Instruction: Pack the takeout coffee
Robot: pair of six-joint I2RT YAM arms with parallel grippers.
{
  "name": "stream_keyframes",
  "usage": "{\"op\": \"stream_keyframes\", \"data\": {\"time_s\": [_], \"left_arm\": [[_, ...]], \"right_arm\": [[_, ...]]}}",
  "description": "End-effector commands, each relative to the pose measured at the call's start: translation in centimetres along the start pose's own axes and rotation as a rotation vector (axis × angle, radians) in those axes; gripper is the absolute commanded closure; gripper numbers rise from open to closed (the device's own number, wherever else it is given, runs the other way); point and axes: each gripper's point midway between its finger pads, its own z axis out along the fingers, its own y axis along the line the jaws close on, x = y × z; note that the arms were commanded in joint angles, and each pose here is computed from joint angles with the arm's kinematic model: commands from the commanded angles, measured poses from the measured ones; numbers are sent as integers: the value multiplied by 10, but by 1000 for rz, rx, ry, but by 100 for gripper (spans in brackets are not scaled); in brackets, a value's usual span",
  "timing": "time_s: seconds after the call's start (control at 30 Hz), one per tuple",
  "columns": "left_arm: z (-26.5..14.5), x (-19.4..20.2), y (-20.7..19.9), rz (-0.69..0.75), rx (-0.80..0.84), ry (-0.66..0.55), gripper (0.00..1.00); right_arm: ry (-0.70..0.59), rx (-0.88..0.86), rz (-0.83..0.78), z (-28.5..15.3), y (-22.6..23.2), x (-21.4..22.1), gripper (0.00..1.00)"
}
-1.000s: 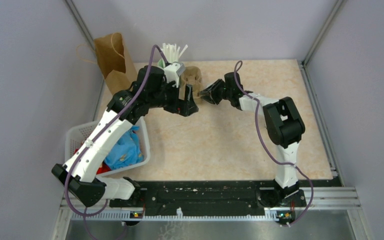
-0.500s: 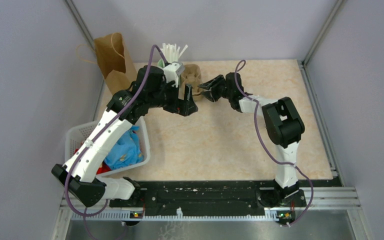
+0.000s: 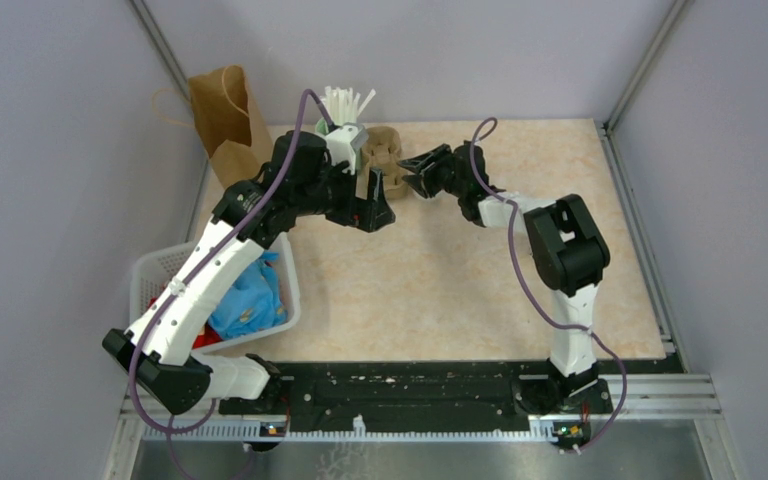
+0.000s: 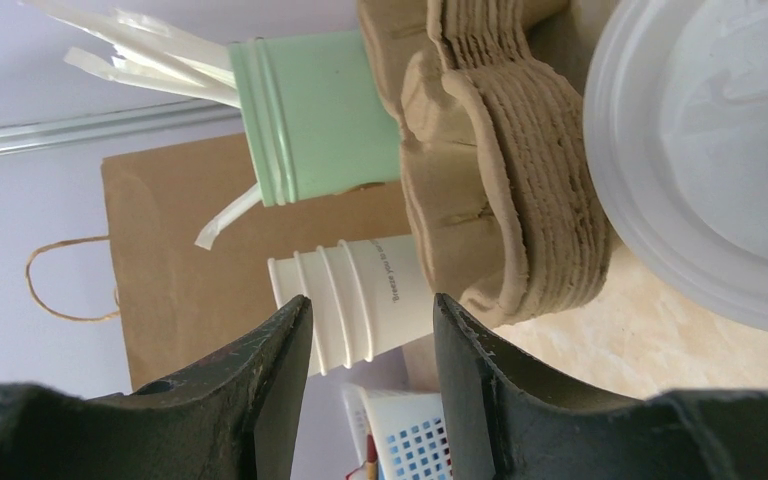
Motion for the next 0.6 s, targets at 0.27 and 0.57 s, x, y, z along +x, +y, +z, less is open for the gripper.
{"op": "stream_keyframes", "data": {"time_s": [0.27,0.57], "left_arm": [[-14,-8,-4,28,17,-40,2],[-13,-7,-3,31,18,-36,2]], "right_arm": [[5,72,-75,-2,-3,-1,49],[21,101,-104,7,-17,-1,59]]}}
